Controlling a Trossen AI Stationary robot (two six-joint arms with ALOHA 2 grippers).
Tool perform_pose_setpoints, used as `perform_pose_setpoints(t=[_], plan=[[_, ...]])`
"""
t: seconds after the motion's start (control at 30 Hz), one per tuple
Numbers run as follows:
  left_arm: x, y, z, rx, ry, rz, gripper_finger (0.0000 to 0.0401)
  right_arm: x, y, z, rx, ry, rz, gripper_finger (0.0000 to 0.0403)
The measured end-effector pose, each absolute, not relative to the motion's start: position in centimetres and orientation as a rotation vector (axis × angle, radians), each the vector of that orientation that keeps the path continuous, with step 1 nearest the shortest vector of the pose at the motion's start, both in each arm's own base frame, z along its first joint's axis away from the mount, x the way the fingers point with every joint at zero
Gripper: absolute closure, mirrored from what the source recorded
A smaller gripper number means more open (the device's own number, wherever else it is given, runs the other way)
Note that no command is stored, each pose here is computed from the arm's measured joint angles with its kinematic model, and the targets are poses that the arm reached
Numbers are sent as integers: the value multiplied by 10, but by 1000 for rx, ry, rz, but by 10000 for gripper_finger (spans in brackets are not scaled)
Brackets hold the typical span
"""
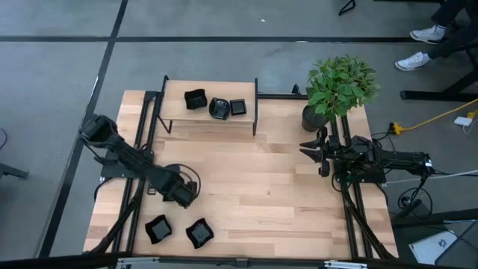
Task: Pick & Place Mini shaped plates
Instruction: Stack the square plate on top of the square plates on the shelf
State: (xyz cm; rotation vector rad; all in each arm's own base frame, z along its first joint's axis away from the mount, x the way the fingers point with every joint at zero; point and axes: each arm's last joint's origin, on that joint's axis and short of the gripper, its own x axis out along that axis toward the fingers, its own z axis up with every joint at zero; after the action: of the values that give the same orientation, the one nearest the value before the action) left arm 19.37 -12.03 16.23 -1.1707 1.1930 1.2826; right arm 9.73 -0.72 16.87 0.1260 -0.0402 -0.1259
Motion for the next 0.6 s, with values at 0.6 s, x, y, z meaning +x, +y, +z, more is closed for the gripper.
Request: perform_pose_setpoints(t=[0.6], plan=[[228, -70, 197, -1441, 1023, 982, 399, 97, -7, 169, 126, -40, -126, 300]])
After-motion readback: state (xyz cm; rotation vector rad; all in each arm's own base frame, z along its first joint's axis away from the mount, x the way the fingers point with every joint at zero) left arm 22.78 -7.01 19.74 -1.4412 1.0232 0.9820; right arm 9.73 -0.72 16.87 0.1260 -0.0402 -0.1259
